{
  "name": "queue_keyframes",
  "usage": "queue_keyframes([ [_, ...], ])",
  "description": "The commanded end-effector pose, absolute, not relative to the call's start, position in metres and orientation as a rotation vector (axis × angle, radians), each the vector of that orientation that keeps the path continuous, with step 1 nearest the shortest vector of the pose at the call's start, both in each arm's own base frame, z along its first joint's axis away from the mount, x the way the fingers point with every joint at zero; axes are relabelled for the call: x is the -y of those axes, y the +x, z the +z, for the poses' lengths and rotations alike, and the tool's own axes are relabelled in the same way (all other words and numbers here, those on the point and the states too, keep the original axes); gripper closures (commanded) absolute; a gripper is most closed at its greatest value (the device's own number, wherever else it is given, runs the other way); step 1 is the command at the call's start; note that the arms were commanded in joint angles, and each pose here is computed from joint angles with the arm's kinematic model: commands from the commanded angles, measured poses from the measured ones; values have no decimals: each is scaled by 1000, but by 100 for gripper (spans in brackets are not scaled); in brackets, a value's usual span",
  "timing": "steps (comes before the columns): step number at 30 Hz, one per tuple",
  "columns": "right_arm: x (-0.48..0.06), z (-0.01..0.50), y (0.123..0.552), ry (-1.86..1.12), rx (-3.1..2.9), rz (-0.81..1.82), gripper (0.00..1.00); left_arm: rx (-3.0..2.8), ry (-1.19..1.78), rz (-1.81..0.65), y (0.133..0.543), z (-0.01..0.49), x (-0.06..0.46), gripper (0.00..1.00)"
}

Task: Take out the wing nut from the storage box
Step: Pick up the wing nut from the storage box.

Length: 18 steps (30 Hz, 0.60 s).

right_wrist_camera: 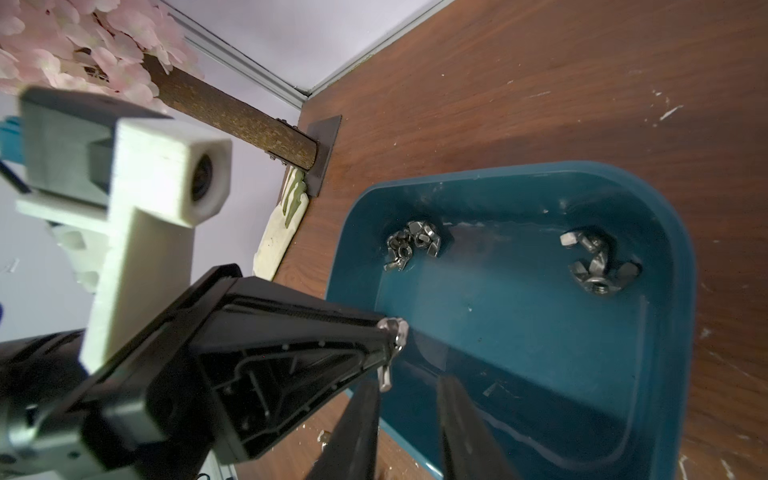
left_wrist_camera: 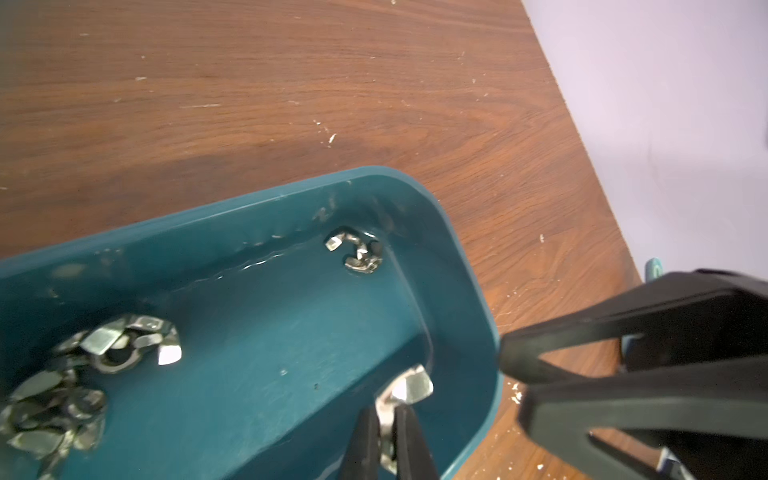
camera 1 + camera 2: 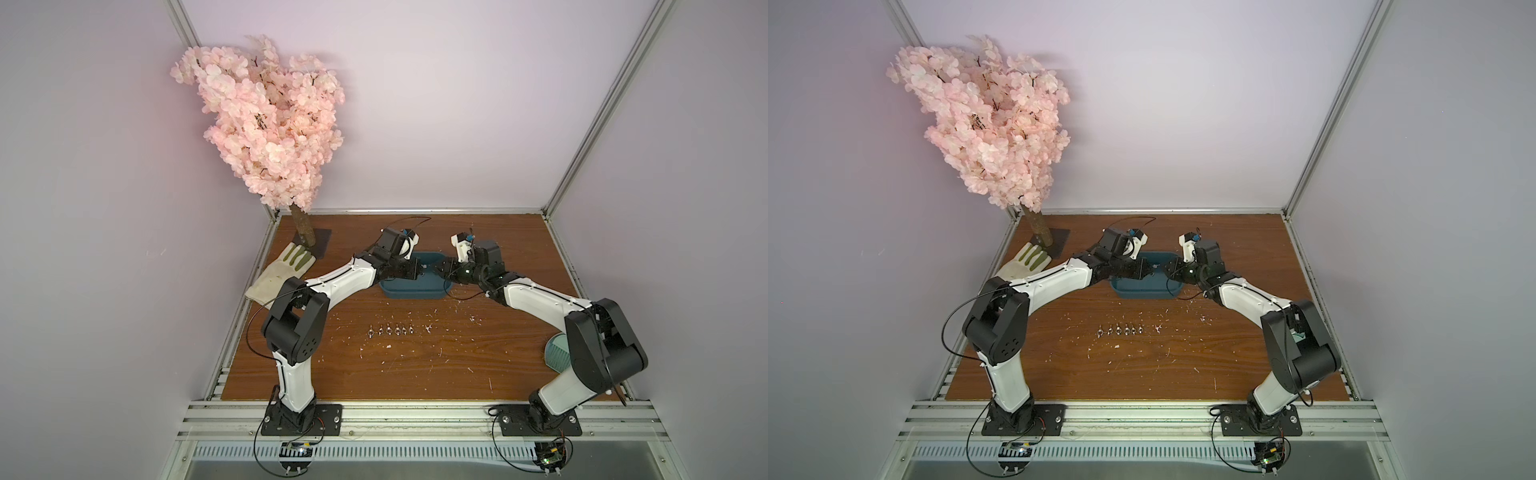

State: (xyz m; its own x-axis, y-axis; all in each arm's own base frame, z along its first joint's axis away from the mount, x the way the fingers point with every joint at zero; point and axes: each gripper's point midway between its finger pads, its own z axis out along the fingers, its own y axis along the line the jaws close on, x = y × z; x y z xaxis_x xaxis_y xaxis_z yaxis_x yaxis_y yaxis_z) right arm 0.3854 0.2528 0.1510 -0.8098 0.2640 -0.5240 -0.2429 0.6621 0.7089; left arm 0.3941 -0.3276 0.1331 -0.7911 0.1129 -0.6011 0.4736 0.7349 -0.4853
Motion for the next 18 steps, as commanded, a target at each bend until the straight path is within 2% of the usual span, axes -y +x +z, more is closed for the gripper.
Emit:
queue_keyframes([
  [1,-260,174,391,-9,-2201,1153,72,-2315,497,-932,386,158,342,90],
  [10,-260,172,393,4,-2203,1154,74,-2312,539,-935,381,161,353,90],
  [18,-261,170,394,9,-2205,1156,82,-2302,549,-948,381,166,356,90],
])
